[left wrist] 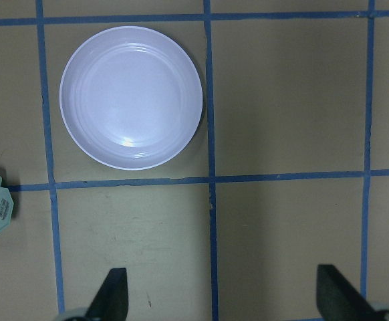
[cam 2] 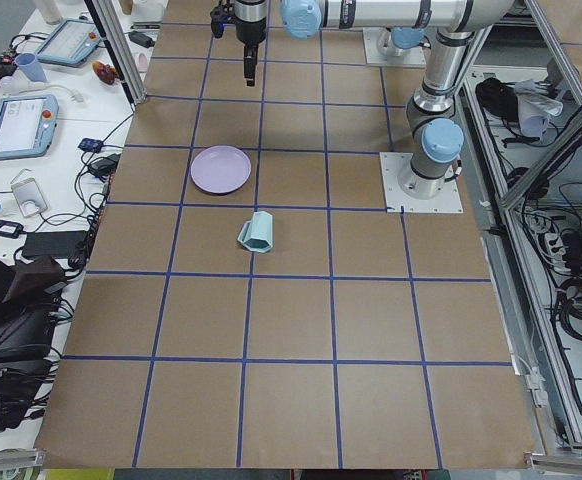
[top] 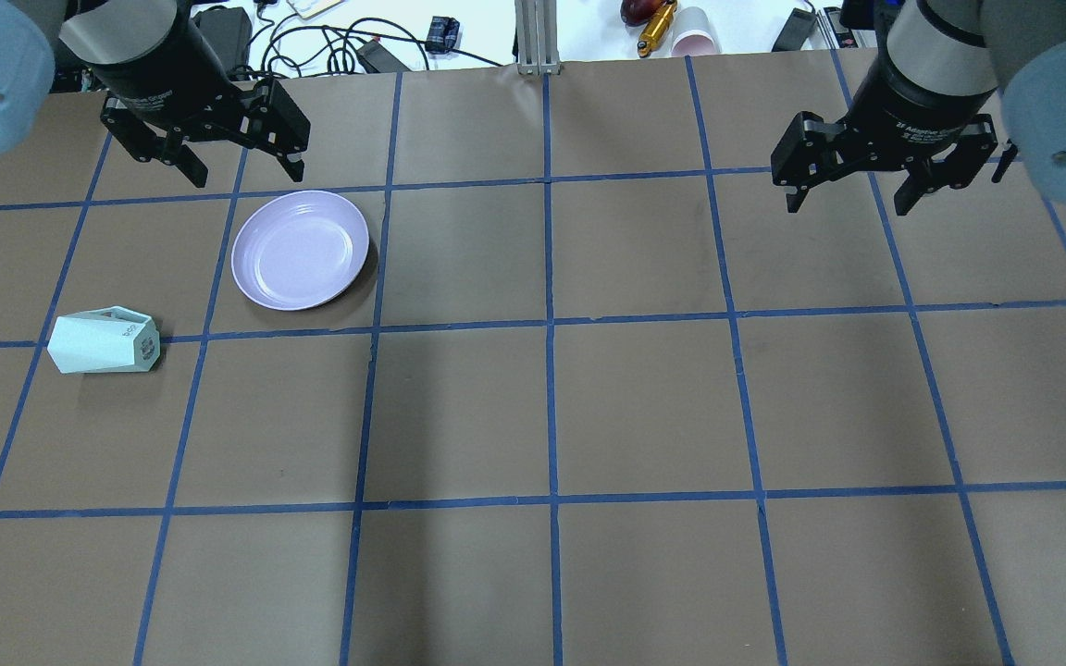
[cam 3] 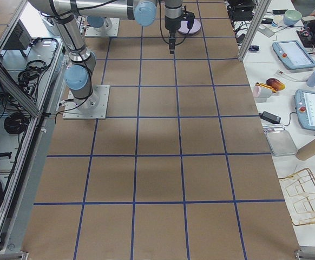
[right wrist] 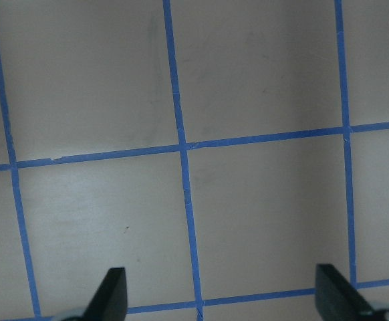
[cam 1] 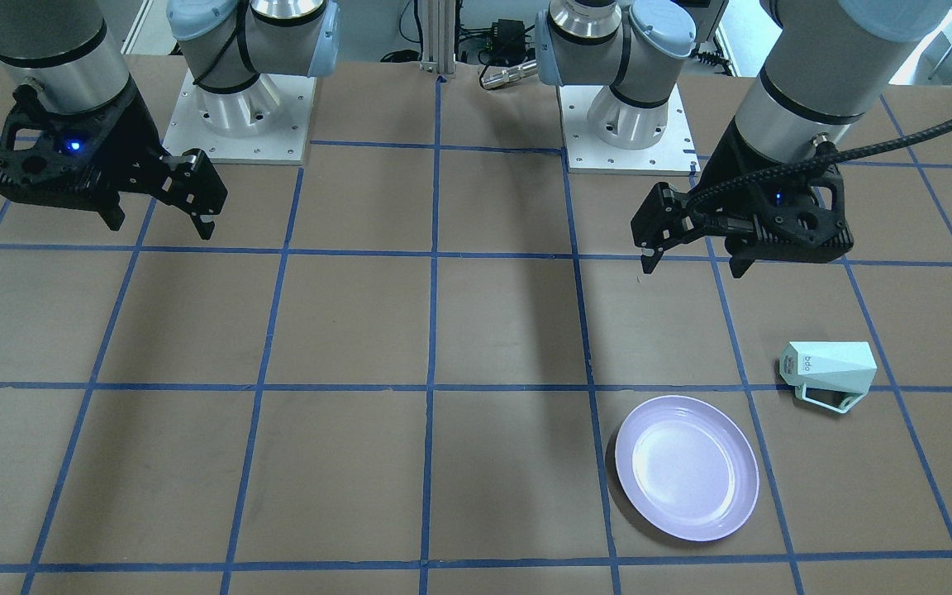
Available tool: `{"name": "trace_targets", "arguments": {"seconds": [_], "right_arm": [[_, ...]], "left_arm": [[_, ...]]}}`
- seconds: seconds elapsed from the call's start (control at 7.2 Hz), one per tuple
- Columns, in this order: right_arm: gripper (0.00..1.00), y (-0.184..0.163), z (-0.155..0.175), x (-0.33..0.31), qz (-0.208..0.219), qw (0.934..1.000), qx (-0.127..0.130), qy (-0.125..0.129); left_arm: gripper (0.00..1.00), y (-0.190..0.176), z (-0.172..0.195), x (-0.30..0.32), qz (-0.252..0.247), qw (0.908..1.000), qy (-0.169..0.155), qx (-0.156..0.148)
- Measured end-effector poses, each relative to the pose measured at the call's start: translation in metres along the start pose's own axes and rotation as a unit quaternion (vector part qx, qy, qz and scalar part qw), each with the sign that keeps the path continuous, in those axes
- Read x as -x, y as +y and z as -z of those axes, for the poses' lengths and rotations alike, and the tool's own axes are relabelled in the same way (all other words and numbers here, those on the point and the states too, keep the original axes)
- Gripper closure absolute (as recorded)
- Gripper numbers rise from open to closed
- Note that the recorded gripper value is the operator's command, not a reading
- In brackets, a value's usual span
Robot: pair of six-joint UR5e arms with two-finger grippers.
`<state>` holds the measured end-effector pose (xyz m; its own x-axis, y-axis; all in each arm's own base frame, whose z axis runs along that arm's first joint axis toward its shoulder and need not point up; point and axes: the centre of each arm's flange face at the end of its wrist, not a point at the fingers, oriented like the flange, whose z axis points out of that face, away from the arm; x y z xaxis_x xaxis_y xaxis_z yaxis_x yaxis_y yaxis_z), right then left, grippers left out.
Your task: Flip cup and place on plate
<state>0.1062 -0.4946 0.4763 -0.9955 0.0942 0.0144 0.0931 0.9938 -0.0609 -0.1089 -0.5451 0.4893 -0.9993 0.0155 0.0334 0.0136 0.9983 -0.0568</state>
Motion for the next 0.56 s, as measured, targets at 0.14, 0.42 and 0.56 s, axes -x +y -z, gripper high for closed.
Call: {"name": "trace_targets", "arguments": {"seconds": [0.14,0.42,0.56], "right_arm": [[0.00,0.0000,0.0001,0.0000,0.000,1.0000,0.000,0.000],[0.00,0.0001,0.0001,0.0001,0.000,1.0000,0.000,0.000],[0.00,0.0001,0.0001,0.0002,0.000,1.0000,0.000,0.000]], "left_arm": [[0.00,0.0000,-0.0002,0.0005,0.000,1.0000,-0.002,0.000],[0.00,0.0001,0.0006,0.0016,0.001,1.0000,-0.005,0.000],[0.00,0.0001,0.0009,0.0017,0.001,1.0000,-0.005,0.000]]}}
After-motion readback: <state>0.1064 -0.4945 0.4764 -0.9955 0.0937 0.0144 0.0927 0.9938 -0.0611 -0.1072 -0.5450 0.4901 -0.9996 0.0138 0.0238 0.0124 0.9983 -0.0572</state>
